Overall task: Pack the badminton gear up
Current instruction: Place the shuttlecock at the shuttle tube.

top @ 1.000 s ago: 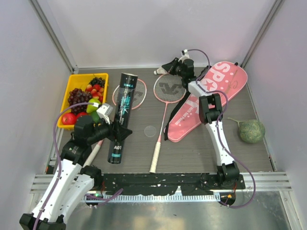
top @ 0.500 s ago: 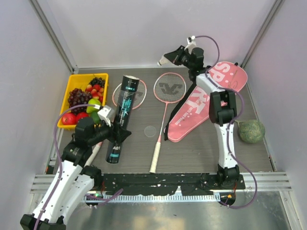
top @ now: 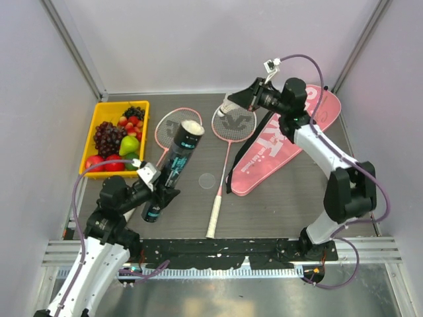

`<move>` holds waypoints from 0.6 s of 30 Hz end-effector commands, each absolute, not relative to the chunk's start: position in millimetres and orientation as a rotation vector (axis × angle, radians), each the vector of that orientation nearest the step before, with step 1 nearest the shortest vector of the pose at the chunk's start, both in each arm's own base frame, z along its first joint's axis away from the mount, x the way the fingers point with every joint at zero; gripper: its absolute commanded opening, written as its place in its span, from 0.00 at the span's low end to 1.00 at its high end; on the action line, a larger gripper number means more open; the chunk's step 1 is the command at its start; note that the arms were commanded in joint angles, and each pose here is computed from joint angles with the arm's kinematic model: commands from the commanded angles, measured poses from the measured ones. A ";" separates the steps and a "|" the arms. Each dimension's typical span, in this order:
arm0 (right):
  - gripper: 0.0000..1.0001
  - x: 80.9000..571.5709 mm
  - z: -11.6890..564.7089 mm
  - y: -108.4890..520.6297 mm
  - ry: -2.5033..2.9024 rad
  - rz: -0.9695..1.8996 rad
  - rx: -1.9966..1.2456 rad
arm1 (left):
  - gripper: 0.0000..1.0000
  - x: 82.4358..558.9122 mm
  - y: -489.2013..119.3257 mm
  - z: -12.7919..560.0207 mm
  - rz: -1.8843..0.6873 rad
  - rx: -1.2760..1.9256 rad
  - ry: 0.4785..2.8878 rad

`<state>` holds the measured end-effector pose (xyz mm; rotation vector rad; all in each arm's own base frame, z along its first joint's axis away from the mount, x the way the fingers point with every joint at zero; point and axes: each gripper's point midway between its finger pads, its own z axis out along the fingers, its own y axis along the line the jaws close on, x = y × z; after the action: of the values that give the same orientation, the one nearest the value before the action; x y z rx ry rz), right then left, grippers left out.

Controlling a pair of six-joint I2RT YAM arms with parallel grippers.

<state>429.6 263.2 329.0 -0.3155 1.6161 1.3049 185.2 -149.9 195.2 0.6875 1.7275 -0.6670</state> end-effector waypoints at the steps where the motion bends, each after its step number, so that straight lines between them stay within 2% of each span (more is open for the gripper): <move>1: 0.05 371.2 398.4 244.7 1.558 1.205 -0.478 | 0.00 187.3 -168.3 230.7 -0.624 0.908 1.398; 7: 0.05 311.0 437.5 224.8 1.580 1.137 -0.522 | 0.00 187.4 -181.6 226.3 -0.607 1.096 1.270; 12: 0.05 265.3 489.0 216.3 1.484 1.127 -0.589 | 0.00 197.8 -188.0 254.1 -0.543 1.108 1.094; 18: 0.05 233.5 527.4 218.9 1.399 1.172 -0.646 | 0.00 213.4 -199.5 270.5 -0.581 1.101 1.113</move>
<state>254.5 214.8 515.4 -0.6016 1.4069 1.1286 202.8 -188.2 214.4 1.0902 1.3048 -0.6318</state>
